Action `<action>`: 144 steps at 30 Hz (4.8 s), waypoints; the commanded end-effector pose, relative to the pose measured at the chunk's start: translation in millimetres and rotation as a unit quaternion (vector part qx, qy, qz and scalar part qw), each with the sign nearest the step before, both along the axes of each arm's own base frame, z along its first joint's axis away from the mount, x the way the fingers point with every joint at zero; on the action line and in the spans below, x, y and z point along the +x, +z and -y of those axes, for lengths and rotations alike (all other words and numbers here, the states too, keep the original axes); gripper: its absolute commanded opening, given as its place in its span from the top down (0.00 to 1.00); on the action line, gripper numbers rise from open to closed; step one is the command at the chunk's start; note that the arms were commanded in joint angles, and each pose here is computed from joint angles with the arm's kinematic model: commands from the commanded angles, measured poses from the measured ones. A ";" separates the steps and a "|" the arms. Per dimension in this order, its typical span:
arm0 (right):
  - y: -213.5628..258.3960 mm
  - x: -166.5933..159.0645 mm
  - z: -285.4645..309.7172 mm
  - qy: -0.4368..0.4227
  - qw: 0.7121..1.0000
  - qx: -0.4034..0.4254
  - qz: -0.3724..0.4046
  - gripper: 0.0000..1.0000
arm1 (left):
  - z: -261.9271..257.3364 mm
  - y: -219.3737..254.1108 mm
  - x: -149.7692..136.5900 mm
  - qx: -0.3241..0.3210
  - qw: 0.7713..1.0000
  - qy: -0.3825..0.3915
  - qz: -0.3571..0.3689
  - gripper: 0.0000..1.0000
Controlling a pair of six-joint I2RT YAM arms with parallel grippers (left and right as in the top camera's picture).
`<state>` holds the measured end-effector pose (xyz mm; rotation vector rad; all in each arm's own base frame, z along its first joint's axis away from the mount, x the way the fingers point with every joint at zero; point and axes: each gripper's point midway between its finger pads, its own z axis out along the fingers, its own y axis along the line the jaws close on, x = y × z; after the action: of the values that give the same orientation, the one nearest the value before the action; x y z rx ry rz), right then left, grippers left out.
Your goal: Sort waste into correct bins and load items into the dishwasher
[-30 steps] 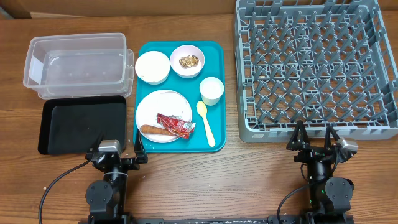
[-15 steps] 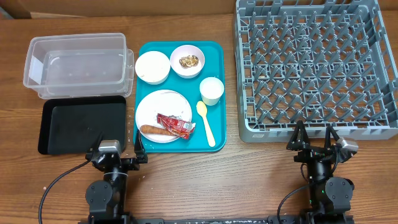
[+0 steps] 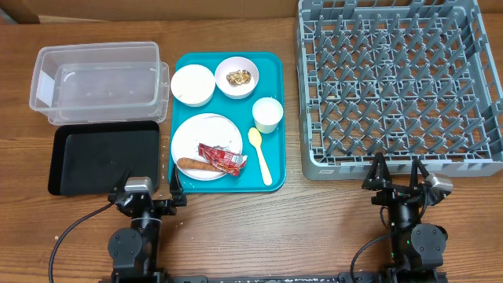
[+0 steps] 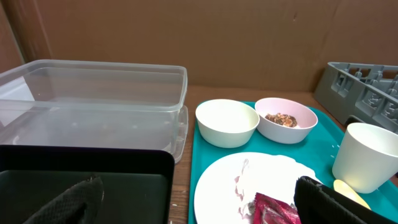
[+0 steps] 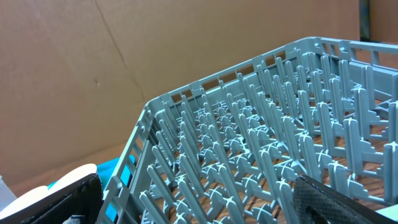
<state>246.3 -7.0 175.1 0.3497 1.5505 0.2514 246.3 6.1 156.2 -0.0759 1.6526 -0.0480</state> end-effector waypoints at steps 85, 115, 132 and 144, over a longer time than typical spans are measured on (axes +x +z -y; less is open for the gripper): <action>43.1 -3.8 -20.8 0.061 0.994 -0.001 0.093 0.00 | 6.3 45.0 -1.0 0.011 0.995 -0.020 0.095 0.00; 210.8 -25.8 -60.2 0.179 0.983 -0.029 0.014 0.00 | 72.1 220.0 94.7 -0.001 0.950 -0.233 -0.207 0.00; 110.7 43.9 -75.4 0.217 0.896 0.025 -0.387 0.00 | 86.3 93.5 156.3 -0.143 0.856 -0.216 -0.448 0.03; 66.2 53.6 -77.1 0.216 0.855 0.042 -0.470 0.00 | 122.2 -32.1 130.1 0.072 0.768 -0.123 -0.624 0.25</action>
<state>297.9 69.0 227.8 0.2044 2.6397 0.5430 371.8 -121.3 146.1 0.2903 2.9544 -0.3075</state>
